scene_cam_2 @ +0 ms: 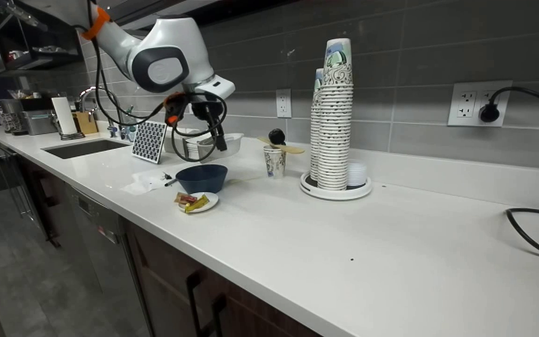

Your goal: Put the white bowl in the blue bowl

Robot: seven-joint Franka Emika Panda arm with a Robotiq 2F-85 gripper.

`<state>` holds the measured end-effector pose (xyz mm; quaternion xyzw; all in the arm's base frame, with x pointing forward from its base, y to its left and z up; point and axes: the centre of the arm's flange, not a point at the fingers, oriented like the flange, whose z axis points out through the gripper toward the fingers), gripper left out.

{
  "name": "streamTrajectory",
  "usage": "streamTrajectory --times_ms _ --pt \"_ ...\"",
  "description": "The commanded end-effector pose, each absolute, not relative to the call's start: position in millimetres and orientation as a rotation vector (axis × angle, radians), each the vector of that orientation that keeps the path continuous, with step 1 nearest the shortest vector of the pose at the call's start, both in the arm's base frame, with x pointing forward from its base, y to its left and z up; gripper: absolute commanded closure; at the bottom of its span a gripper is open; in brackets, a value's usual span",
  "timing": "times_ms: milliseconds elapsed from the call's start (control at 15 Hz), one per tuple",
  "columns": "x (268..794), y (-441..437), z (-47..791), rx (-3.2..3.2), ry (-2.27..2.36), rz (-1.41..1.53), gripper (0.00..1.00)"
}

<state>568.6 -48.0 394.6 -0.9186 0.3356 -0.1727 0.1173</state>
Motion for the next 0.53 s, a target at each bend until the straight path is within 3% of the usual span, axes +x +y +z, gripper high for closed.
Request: streamTrajectory --times_ms 0,467 --pt "564 -17 402 -2.752 0.776 -0.465 0.98" --pt "578 17 363 -2.883 0.527 -0.25 0.98"
